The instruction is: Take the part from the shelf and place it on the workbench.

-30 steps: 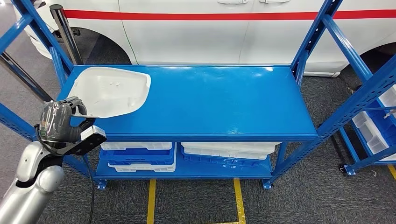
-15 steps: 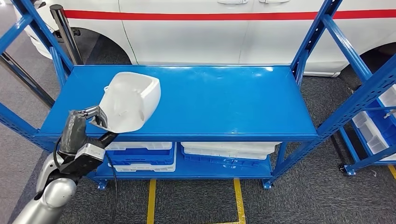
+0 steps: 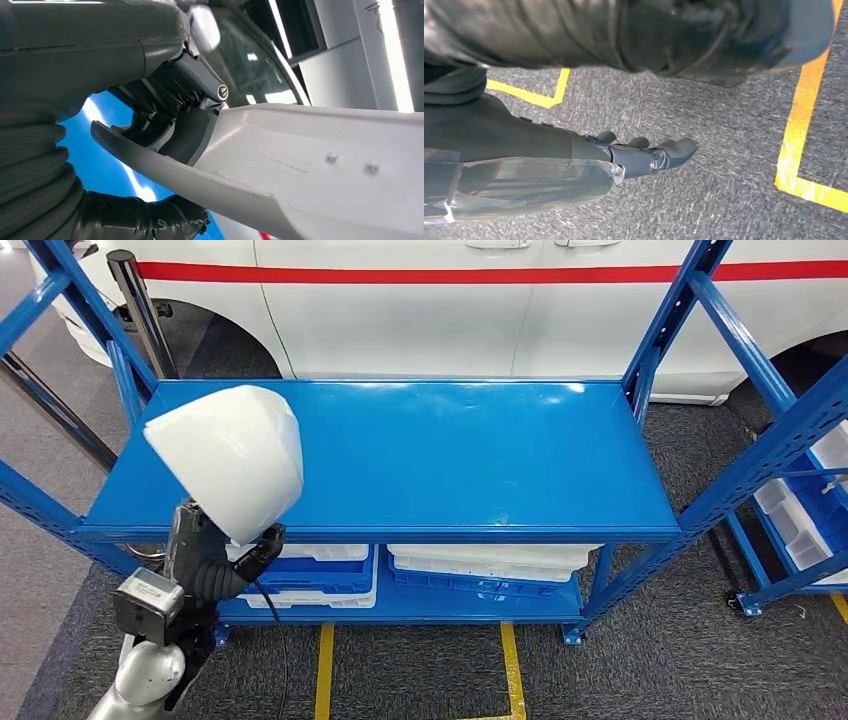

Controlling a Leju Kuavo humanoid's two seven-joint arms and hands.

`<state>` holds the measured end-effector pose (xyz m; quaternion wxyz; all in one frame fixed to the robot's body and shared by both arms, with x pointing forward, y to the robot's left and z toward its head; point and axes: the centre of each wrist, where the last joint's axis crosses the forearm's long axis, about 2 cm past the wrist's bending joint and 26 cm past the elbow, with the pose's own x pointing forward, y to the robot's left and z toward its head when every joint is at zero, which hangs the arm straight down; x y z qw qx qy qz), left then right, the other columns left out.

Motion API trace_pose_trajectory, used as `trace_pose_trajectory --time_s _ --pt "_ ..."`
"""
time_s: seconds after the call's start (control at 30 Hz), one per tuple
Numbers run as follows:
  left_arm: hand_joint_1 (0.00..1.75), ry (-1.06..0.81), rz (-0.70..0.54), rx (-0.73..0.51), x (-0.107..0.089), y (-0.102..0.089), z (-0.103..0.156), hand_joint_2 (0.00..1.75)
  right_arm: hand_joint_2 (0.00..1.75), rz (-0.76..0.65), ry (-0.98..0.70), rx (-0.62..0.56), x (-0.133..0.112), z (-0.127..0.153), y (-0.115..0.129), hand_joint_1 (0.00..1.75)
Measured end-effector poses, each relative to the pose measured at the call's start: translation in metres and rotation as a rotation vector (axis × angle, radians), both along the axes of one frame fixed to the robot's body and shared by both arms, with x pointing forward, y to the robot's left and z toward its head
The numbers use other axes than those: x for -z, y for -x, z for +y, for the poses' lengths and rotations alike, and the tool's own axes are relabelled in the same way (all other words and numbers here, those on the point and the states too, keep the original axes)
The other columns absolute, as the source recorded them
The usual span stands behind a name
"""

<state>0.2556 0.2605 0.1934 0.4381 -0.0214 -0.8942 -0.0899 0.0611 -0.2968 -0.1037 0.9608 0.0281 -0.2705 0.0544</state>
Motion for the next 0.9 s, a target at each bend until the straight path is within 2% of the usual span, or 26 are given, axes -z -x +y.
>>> trace_pose_trajectory --time_s 0.17,0.37,0.9 --pt "1.75 0.149 0.063 0.091 0.012 0.014 -0.018 1.75 0.0 -0.023 0.017 -0.017 0.0 0.001 0.001 0.0" --pt "1.75 0.192 0.113 0.121 0.022 0.027 -0.03 1.75 0.0 -0.001 0.029 -0.003 0.0 0.002 0.003 0.0" --pt "1.75 0.208 0.098 0.116 0.022 0.034 -0.042 1.75 0.0 0.036 0.052 0.025 0.0 0.004 0.0 0.0"
